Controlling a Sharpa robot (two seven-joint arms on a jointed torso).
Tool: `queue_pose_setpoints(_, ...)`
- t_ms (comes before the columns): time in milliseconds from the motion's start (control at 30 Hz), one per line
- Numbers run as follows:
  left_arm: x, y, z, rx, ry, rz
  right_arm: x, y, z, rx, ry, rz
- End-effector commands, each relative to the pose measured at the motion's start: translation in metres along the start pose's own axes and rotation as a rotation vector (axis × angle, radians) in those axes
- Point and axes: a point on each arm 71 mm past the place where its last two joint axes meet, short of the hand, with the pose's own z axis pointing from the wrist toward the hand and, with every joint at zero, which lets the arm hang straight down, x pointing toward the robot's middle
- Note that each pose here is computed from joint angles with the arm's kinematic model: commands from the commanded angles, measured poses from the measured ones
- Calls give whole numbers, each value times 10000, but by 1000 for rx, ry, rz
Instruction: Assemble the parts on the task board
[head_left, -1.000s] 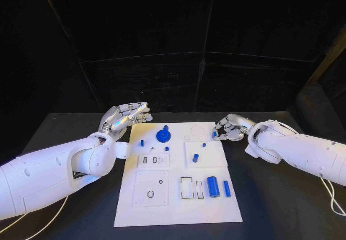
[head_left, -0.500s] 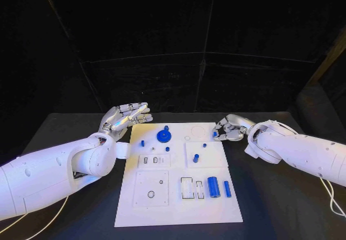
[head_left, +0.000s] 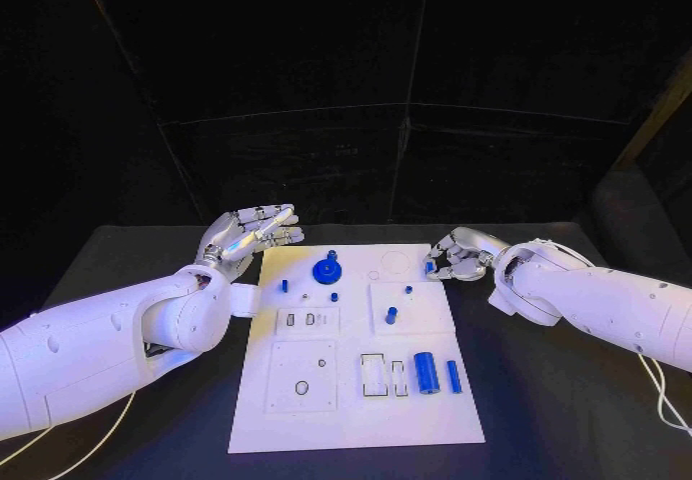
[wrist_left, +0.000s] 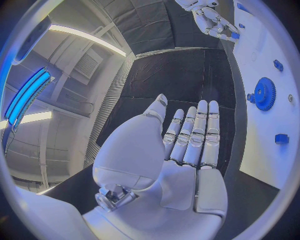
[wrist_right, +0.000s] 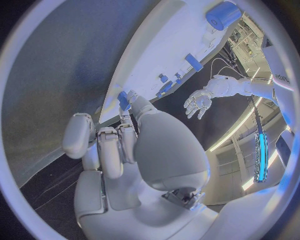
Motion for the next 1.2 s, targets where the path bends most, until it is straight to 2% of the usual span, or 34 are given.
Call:
queue_pose_setpoints(33, 16, -12, 2, 6, 14, -7, -8, 16, 7, -4, -10, -12)
queue_pose_setpoints(500, 4, -14, 0, 6, 10, -4, -33, 94, -6, -35, -77, -27)
queue_pose_setpoints(800, 1, -17, -6, 6, 10, -4, -12, 245, -115, -41, -94, -35)
queue_pose_setpoints(1067, 5, -18, -8, 4, 9, -5, 120, 664, -187, -10, -98, -35)
queue_pose_setpoints(1200, 9, -13, 0, 2, 8, -9, 243, 953, -153, -36, -88, -51)
